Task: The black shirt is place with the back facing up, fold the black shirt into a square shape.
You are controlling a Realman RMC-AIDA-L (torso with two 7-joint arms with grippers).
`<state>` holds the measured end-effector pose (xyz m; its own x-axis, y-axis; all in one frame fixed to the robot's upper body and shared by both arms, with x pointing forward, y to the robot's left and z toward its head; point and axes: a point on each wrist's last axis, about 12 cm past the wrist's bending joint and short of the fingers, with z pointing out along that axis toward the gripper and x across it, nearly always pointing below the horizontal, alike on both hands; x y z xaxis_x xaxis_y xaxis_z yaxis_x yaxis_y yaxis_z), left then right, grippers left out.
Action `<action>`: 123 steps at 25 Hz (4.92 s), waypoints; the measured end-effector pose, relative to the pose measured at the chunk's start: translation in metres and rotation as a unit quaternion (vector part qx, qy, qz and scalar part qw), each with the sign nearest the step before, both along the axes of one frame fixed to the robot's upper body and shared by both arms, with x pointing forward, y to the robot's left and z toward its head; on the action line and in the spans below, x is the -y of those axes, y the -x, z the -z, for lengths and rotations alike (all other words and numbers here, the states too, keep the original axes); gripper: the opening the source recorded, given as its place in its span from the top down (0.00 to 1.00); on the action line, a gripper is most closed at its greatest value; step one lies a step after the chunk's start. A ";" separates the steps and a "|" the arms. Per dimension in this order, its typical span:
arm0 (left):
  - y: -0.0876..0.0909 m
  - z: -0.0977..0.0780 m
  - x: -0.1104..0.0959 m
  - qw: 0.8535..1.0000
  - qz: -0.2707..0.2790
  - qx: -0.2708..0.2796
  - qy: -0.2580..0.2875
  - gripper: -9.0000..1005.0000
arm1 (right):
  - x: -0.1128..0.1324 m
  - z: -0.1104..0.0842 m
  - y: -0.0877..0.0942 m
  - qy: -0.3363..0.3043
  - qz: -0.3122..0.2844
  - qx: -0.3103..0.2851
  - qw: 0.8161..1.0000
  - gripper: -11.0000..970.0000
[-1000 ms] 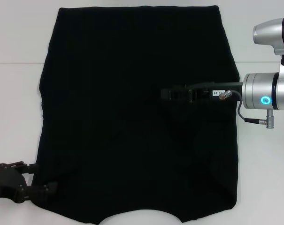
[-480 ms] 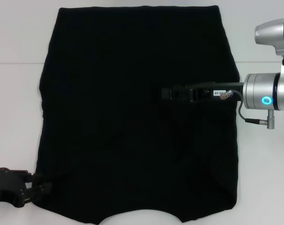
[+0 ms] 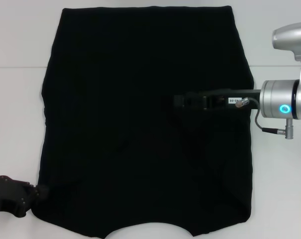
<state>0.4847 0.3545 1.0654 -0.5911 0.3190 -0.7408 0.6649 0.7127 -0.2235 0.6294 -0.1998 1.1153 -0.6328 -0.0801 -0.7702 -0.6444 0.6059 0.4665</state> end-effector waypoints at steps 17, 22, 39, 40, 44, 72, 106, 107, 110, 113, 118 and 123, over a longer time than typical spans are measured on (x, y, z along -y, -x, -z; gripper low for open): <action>0.007 -0.001 -0.004 0.999 -0.021 -0.012 0.025 0.98 | 0.097 0.002 0.055 -0.012 -0.027 -0.092 0.995 0.45; 0.008 -0.002 -0.004 0.999 -0.022 -0.013 0.028 0.98 | 0.127 0.011 0.074 0.001 -0.006 -0.133 0.991 0.45; 0.003 -0.002 0.000 0.999 -0.019 -0.011 0.030 0.98 | 0.097 0.002 0.055 0.124 -0.054 -0.149 0.980 0.44; 0.003 -0.002 0.000 0.999 -0.018 -0.010 0.030 0.98 | 0.097 0.002 0.055 0.124 -0.054 -0.149 0.980 0.44; 0.000 -0.002 0.002 0.999 -0.015 -0.009 0.032 0.98 | 0.079 -0.003 0.044 0.158 -0.079 -0.145 0.974 0.44; -0.004 -0.004 0.003 0.999 -0.016 -0.003 0.032 0.98 | 0.017 -0.006 0.029 0.297 -0.133 -0.169 0.930 0.45; -0.007 -0.004 0.002 0.999 -0.022 0.003 0.026 0.98 | -0.008 -0.010 0.022 0.353 -0.141 -0.159 0.911 0.46; -0.007 -0.004 0.002 0.999 -0.022 0.004 0.025 0.98 | -0.009 -0.010 0.022 0.353 -0.142 -0.159 0.911 0.46; -0.007 -0.004 0.002 0.999 -0.022 0.004 0.026 0.98 | -0.011 -0.010 0.023 0.353 -0.144 -0.160 0.910 0.46; -0.007 -0.004 0.002 0.999 -0.021 0.004 0.026 0.98 | -0.012 -0.010 0.023 0.356 -0.146 -0.161 0.909 0.46; -0.007 -0.004 0.002 0.999 -0.022 0.004 0.026 0.98 | -0.016 -0.010 0.023 0.363 -0.148 -0.161 0.906 0.47; -0.006 -0.003 0.002 0.999 -0.022 0.004 0.026 0.98 | -0.018 -0.008 0.024 0.377 -0.149 -0.163 0.900 0.48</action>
